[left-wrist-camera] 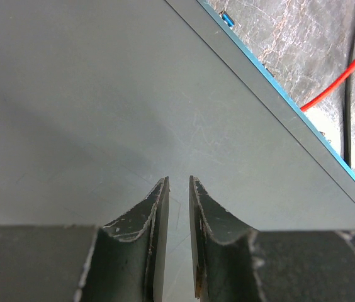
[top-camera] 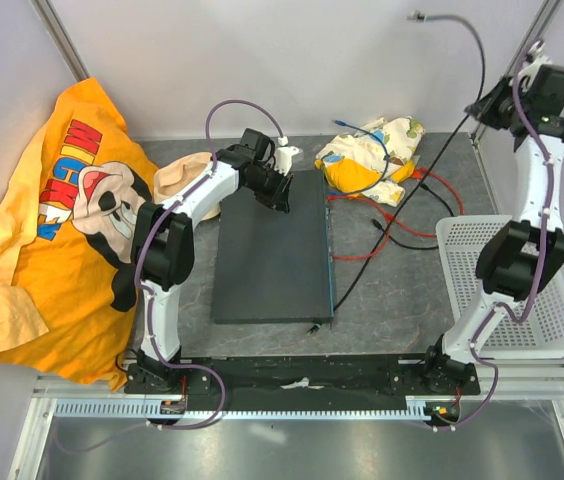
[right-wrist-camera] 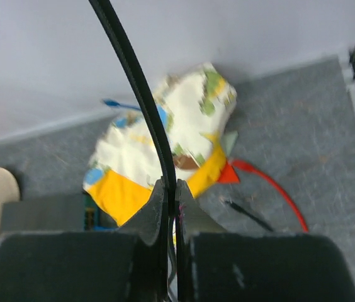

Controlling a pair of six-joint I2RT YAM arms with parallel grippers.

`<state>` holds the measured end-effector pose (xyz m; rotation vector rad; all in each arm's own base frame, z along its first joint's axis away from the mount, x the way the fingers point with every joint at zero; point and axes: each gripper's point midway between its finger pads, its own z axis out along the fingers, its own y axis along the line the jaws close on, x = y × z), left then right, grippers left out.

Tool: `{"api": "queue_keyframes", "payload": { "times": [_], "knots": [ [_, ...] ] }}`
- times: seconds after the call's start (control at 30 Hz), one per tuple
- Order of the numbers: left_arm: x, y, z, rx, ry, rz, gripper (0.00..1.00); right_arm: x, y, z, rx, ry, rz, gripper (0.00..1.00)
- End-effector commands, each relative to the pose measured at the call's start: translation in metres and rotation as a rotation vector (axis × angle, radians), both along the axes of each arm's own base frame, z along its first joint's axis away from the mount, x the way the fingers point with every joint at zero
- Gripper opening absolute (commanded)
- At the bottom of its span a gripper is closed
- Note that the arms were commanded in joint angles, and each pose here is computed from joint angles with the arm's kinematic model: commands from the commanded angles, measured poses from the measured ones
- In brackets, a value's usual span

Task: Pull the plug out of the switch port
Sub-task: Pick up the connector from the center of the board, then place the connector at the center of the board.

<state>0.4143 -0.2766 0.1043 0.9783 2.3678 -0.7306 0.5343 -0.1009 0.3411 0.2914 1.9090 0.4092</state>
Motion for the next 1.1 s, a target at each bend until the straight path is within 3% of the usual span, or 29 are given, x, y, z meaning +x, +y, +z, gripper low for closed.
{"api": "queue_keyframes", "payload": {
  "times": [0.0, 0.17, 0.23, 0.37, 0.47, 0.53, 0.6, 0.73, 0.8, 0.83, 0.87, 0.97, 1.07],
  "knots": [
    [0.002, -0.010, 0.022, -0.029, -0.060, -0.039, 0.26, 0.009, -0.008, -0.115, 0.022, 0.232, -0.054, 0.00],
    [-0.002, -0.010, 0.021, -0.016, -0.066, -0.047, 0.26, -0.002, -0.010, -0.208, 0.068, 0.438, -0.105, 0.01],
    [-0.004, -0.009, 0.019, -0.007, -0.069, -0.054, 0.26, -0.006, -0.014, -0.231, 0.047, 0.500, -0.137, 0.11],
    [-0.009, -0.008, 0.018, -0.003, -0.064, -0.062, 0.26, -0.015, -0.013, -0.245, 0.056, 0.553, -0.154, 0.54],
    [-0.007, -0.007, 0.017, 0.009, -0.076, -0.068, 0.26, -0.012, 0.003, -0.220, 0.097, 0.490, -0.087, 0.65],
    [-0.007, -0.007, 0.019, 0.010, -0.079, -0.067, 0.27, -0.003, 0.028, -0.191, 0.116, 0.396, 0.022, 0.67],
    [-0.010, -0.009, 0.022, -0.004, -0.065, -0.077, 0.27, -0.002, 0.073, -0.172, 0.155, 0.347, 0.191, 0.64],
    [-0.011, -0.004, 0.024, 0.034, -0.053, -0.061, 0.27, -0.037, 0.161, -0.174, 0.141, 0.409, 0.447, 0.56],
    [-0.009, 0.015, 0.027, 0.083, -0.064, -0.015, 0.16, -0.069, 0.205, -0.192, 0.141, 0.483, 0.560, 0.48],
    [-0.018, 0.026, 0.022, 0.106, -0.034, -0.005, 0.08, -0.082, 0.214, -0.192, 0.146, 0.496, 0.580, 0.42],
    [-0.023, 0.036, 0.026, 0.117, -0.035, 0.002, 0.01, -0.102, 0.216, -0.211, 0.174, 0.564, 0.573, 0.29],
    [-0.053, 0.066, 0.039, 0.110, 0.004, -0.008, 0.01, -0.142, 0.242, -0.226, 0.142, 0.627, 0.627, 0.06],
    [-0.078, 0.092, 0.040, 0.132, 0.012, -0.017, 0.01, -0.175, 0.263, -0.228, 0.036, 0.626, 0.724, 0.00]
  ]
}}
